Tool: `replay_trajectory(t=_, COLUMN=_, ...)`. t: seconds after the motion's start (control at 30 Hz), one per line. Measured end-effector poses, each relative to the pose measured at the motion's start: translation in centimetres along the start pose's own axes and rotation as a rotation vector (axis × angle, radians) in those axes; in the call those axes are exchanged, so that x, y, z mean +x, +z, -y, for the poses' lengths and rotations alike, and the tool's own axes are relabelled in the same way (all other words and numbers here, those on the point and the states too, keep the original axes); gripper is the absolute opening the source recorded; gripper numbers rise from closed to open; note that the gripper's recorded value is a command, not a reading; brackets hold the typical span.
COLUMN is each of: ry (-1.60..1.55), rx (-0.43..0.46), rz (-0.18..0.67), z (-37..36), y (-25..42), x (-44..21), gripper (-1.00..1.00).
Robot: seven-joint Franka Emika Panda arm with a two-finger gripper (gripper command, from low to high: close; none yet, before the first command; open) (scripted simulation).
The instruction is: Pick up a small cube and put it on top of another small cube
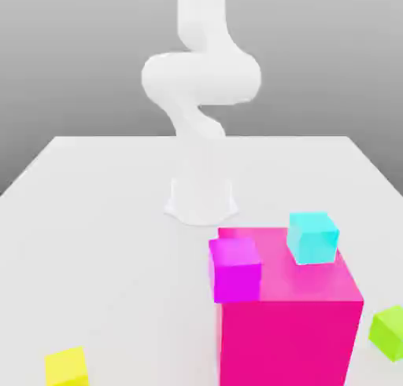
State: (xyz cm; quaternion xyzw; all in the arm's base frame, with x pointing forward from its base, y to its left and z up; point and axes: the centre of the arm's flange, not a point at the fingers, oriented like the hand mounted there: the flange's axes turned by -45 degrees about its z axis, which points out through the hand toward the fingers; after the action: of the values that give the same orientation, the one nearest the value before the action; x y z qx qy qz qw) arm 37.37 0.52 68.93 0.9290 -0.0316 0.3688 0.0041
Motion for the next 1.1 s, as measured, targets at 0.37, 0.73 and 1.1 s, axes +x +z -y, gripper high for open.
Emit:
replay_trajectory(t=0.37, ry=-0.179, rx=-0.035, rz=0.269, z=11.5, y=18.9, x=-4.7, gripper=0.00)
replay_trajectory(t=0.73, ry=-0.403, rx=0.058, rz=0.519, z=24.0, y=32.1, x=-18.8, gripper=0.00)
replay_trajectory(t=1.1, ry=-0.468, rx=0.171, rz=0.739, z=30.2, y=39.9, x=-34.0, gripper=0.00)
